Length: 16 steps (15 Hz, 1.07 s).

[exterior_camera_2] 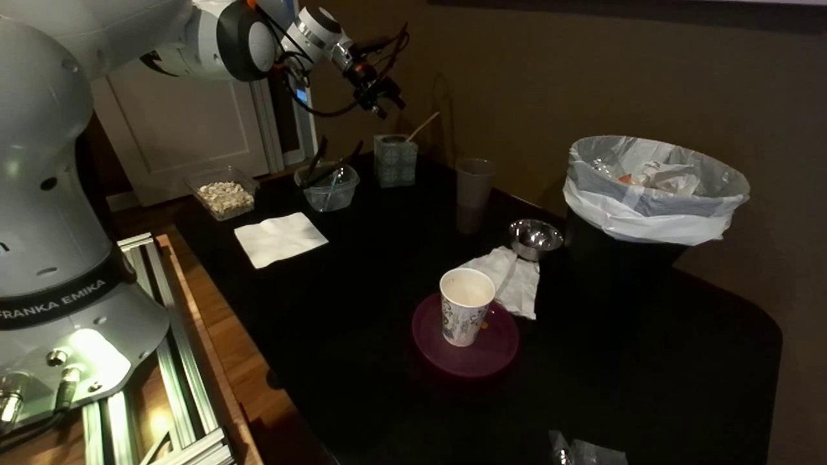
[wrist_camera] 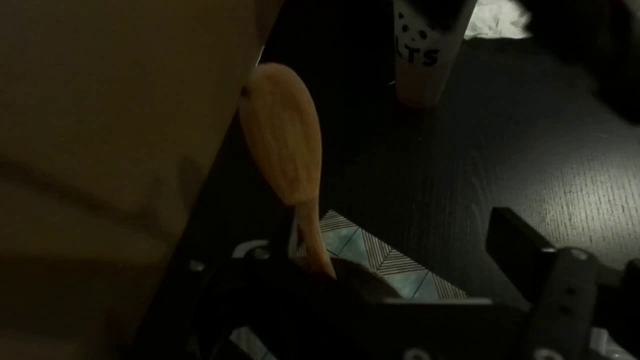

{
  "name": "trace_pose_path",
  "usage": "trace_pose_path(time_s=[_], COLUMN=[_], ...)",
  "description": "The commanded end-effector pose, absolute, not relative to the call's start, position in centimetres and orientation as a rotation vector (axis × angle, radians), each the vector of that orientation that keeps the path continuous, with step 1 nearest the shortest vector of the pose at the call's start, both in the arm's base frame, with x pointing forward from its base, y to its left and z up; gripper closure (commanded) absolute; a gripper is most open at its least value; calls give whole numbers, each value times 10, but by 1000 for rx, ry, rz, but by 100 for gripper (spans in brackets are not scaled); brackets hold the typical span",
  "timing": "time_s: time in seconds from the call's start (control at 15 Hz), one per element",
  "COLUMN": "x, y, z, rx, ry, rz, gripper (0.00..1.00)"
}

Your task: Place the wooden spoon in the box

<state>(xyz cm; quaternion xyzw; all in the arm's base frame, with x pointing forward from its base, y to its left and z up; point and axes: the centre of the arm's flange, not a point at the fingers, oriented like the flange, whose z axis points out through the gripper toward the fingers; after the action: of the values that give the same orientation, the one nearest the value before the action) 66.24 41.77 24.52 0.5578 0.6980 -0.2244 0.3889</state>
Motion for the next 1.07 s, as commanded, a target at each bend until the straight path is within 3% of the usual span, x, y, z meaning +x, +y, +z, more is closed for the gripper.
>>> trace_pose_path(time_s=[0.0, 0.53, 1.0], x=[671, 623, 640], y=[414, 384, 383], z=[307, 402, 417], rx=[1563, 1670, 1890], ry=[1862, 2076, 2099], rz=[-437, 85, 522], gripper=[0, 0, 0])
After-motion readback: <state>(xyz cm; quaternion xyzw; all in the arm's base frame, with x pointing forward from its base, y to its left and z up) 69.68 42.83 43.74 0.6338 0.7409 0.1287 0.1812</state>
